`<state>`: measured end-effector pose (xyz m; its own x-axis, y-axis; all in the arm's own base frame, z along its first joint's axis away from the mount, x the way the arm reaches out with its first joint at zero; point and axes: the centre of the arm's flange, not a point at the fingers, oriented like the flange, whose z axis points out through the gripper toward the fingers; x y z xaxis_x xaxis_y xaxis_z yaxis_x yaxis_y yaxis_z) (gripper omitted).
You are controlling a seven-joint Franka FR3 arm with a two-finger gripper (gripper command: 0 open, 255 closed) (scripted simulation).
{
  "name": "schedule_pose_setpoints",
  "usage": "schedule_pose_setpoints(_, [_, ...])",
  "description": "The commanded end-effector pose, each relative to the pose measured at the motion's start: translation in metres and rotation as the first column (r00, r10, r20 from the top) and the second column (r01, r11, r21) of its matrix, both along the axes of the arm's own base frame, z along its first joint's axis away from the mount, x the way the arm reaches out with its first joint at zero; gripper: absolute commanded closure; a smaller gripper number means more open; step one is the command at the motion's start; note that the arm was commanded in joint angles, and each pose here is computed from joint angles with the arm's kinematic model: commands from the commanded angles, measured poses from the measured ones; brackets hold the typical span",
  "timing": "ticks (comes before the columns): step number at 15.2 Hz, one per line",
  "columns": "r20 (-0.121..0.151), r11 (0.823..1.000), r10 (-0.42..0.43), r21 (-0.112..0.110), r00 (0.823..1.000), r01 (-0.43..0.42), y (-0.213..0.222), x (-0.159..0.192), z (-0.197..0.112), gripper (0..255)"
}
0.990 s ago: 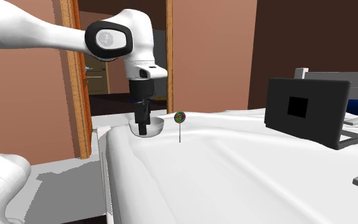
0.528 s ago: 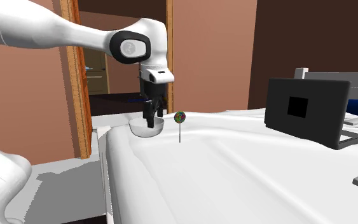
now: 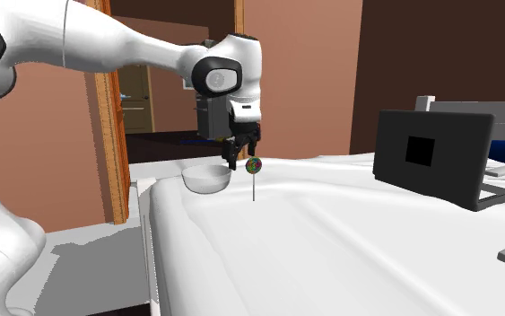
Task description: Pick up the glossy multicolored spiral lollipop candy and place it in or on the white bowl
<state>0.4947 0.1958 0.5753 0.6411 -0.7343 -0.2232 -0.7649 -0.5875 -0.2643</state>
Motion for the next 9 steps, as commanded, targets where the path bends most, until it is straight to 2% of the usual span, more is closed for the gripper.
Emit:
schedule_pose_setpoints(1, [-0.016, 0.995, -0.088, 0.046, 0.996, 0.088, 0.009, 0.022, 0.003, 0])
schedule_pose_setpoints(2, [-0.025, 0.989, -0.128, 0.067, 0.991, 0.13, 0.011, 0.033, 0.003, 0])
schedule_pose_setpoints(3, [-0.029, 0.986, -0.145, 0.076, 0.989, 0.147, 0.012, 0.037, 0.003, 0])
schedule_pose_setpoints(9, [-0.029, 0.986, -0.145, 0.076, 0.989, 0.147, 0.025, 0.04, -0.026, 0])
